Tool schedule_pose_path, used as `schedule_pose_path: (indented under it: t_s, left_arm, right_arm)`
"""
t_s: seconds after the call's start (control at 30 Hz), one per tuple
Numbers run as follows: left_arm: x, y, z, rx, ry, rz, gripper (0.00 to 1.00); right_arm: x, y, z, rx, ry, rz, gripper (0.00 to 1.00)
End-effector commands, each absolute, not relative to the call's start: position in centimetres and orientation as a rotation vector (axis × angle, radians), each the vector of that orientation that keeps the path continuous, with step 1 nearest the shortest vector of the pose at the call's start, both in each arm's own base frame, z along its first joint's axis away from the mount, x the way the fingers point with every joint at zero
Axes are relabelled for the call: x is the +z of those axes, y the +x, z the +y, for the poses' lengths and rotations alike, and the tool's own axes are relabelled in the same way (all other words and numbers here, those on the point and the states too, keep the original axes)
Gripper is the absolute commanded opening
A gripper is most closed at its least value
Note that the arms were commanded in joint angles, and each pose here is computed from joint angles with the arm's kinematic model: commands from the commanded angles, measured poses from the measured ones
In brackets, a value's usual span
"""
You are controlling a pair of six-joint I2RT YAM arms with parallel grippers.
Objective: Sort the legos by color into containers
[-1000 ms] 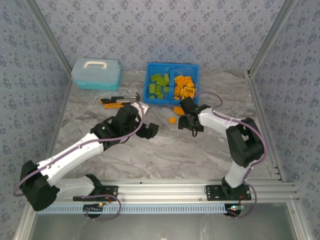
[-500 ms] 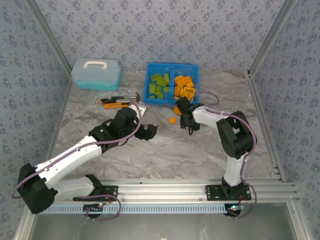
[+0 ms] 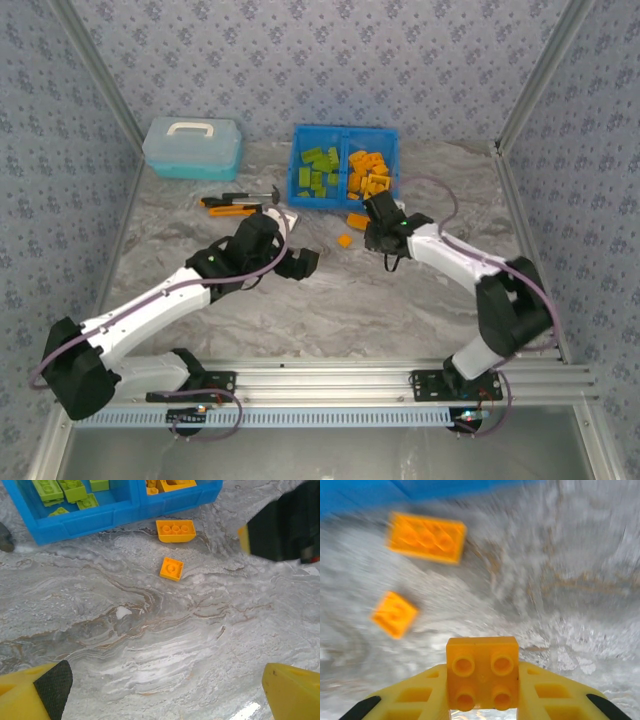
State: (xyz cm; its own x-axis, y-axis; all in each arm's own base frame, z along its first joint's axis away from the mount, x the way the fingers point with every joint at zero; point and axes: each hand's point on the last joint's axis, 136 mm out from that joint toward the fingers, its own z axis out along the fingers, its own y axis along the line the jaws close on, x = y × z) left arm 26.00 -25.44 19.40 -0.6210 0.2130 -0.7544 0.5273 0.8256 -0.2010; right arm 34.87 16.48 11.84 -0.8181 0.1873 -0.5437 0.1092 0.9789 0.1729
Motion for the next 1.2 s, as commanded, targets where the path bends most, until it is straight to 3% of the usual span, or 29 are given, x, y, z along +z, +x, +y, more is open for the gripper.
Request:
schedule_pose_path:
  t_s: [0.0, 0.2, 0.57, 0.7, 0.8, 0.93, 1.17]
  left_arm:
    - [21.2, 26.4, -27.0, -0.609, 0.537, 2.192, 0.99]
    - [20.6, 26.3, -27.4, -0.619, 0.541, 2.226, 0.99]
    - [20.6, 25.4, -26.3, -0.607, 0.523, 2.236, 0.99]
    - [20.5, 25.3, -25.8, -0.593, 0.506, 2.235, 1.00]
    - [20.4, 25.3, -25.6, -0.587, 0.499, 2.229, 1.00]
    - [20.3, 25.5, -25.8, -0.583, 0.504, 2.225, 0.99]
    - [19.6, 26.2, -27.7, -0.609, 0.556, 2.257, 0.99]
  right_arm:
    - [16.9, 37.4, 16.7, 0.198, 0.152, 2.378, 0.33]
    - [19.9, 45.5, 16.6, 0.188, 0.167, 2.328, 0.33]
    - [14.9, 57.4, 17.2, 0.174, 0.227, 2.417, 0.35]
    - [13.0, 58.4, 18.4, 0.276, 0.269, 2.471, 0.38]
    - [13.5, 58.6, 18.6, 0.280, 0.269, 2.462, 0.48]
    - [16.0, 58.3, 18.1, 0.284, 0.272, 2.434, 0.57]
    - [22.9, 54.4, 18.3, 0.337, 0.191, 2.368, 0.59]
